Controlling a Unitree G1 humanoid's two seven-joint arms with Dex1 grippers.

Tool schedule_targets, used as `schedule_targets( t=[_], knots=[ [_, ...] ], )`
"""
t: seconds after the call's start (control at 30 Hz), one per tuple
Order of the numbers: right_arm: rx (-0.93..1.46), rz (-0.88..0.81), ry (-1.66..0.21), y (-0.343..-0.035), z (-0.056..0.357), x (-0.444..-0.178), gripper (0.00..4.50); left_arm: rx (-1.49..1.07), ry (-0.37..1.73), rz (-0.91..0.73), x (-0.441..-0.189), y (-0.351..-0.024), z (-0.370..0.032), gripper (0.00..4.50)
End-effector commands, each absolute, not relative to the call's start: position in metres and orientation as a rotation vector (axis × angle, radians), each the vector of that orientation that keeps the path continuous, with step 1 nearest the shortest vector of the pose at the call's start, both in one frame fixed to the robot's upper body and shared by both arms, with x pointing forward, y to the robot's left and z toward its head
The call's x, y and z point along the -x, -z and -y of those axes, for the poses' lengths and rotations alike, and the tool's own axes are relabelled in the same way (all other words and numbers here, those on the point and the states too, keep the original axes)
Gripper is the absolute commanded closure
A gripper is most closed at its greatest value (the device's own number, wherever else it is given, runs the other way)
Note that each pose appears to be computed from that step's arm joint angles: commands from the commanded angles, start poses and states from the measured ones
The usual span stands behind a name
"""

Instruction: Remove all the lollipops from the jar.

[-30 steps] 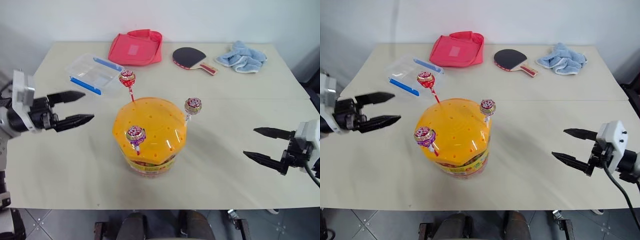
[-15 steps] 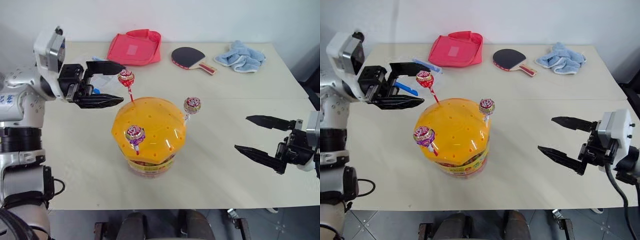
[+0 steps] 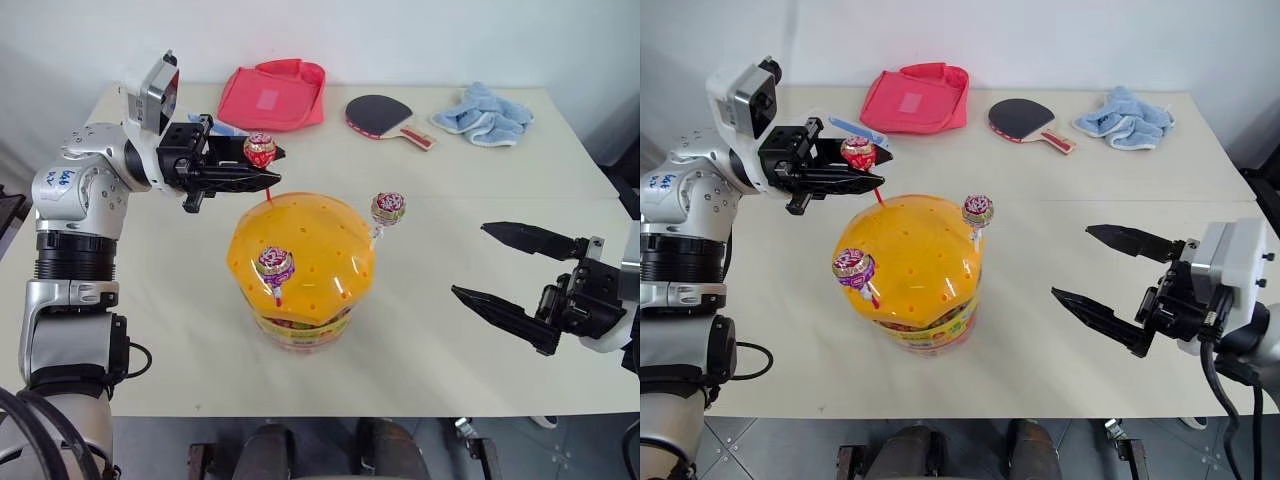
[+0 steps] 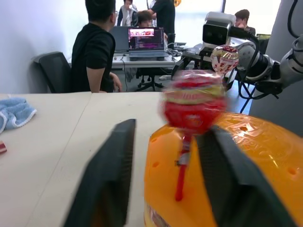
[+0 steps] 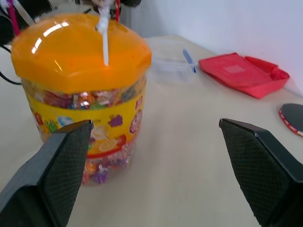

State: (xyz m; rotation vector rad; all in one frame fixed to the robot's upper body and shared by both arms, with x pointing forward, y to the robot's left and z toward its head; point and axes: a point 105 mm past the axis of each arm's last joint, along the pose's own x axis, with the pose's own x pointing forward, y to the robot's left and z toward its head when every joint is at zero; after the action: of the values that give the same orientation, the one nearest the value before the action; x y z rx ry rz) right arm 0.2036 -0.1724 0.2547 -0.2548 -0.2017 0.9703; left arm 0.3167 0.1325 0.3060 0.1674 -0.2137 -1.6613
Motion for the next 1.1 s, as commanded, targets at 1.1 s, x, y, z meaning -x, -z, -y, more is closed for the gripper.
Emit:
schedule_targets(
  t=[1.1],
  knots=[
    [0.251, 0.161, -1.2, -0.258, 0.167, -0.216, 0.0, -0.221, 0.294, -0.751, -0.306, -0.168, -0.343, 4.48]
  ],
)
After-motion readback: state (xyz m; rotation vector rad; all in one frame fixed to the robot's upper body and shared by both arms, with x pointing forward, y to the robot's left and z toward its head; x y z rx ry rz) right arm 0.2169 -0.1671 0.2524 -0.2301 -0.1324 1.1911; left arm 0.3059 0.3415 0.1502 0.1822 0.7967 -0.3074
